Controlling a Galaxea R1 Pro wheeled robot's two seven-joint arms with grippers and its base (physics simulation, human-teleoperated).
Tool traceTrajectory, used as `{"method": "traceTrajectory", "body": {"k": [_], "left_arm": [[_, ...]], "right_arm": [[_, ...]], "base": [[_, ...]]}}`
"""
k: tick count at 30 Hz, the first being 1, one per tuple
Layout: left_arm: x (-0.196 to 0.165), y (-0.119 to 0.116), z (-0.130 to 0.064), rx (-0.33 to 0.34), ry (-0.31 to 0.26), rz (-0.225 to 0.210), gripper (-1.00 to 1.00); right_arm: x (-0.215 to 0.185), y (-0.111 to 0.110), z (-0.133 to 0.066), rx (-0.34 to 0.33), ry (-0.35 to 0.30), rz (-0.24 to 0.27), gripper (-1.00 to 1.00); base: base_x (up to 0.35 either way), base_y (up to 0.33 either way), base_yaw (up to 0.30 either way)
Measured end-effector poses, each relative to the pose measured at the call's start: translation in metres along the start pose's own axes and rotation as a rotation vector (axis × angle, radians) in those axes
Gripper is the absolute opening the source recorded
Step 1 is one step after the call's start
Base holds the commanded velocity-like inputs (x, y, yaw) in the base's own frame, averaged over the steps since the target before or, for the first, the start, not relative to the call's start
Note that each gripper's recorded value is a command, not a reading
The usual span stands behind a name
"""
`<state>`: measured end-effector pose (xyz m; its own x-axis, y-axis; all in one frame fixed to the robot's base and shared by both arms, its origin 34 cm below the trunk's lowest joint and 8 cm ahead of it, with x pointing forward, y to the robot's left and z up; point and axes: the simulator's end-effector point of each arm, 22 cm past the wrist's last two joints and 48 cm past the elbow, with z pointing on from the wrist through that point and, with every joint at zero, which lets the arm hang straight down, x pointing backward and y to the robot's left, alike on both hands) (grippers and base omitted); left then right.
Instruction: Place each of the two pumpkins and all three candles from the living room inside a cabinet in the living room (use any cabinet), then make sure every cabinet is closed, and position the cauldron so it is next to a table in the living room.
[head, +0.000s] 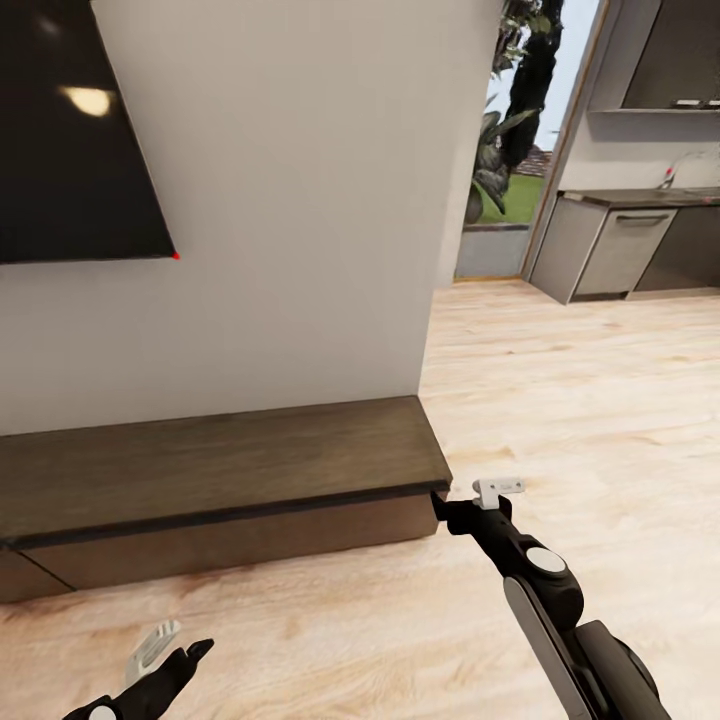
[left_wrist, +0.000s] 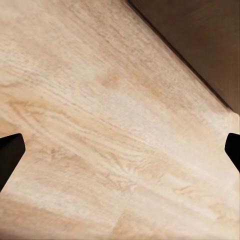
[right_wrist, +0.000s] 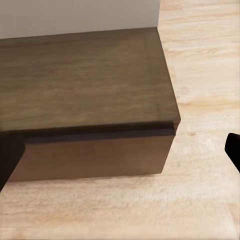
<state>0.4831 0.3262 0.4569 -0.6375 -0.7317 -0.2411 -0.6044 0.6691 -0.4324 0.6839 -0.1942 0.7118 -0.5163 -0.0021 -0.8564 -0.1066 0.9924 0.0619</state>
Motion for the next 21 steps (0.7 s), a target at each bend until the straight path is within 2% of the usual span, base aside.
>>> {"method": "traceTrajectory", "body": {"k": [21], "left_arm": [[-0.010, -0.010, -0.006, 0.023, -0.026, 0.003, 1.00]], "right_arm": [[-0.017, 0.001, -0.010, -0.001, -0.034, -0.006, 1.00]], "base": [[-0.002, 0.000, 0.000]]}}
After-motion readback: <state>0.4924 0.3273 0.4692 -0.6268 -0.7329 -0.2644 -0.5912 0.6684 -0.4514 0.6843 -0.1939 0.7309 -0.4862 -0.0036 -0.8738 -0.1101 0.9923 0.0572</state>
